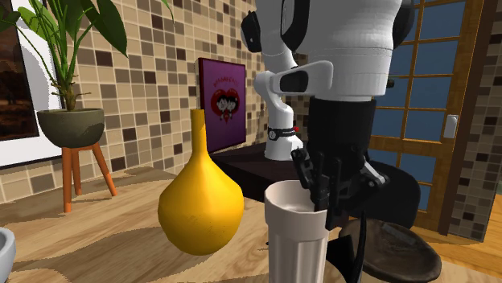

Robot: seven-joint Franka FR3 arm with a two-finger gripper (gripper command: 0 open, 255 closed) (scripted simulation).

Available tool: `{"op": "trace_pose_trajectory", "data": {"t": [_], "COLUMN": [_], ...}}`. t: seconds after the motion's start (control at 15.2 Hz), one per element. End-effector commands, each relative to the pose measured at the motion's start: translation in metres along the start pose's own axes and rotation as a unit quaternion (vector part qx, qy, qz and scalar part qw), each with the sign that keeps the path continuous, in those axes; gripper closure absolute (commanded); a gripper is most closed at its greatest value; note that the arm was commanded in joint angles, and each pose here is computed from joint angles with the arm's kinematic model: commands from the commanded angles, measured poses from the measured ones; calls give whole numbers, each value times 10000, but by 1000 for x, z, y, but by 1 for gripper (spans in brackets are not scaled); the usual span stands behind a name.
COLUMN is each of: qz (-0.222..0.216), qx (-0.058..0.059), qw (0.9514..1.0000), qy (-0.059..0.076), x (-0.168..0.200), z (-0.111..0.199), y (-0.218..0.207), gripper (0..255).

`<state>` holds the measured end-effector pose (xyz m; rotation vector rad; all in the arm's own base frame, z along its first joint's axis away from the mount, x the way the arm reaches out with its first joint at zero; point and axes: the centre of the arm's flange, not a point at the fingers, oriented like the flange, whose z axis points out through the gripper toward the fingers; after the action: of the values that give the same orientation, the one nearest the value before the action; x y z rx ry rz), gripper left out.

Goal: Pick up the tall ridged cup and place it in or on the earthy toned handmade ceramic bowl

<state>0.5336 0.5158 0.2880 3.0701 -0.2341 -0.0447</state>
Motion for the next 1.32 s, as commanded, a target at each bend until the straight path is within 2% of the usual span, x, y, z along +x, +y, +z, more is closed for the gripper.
{"op": "trace_pose_trajectory", "data": {"t": [0.0,1.25], "qz": [0,0], "qx": [2,2], "qw": [10000,10000], "qy": [2,2], "x": [0,-2], "z": [-9,-109], "y": [0,7], "gripper": [255,255]}}
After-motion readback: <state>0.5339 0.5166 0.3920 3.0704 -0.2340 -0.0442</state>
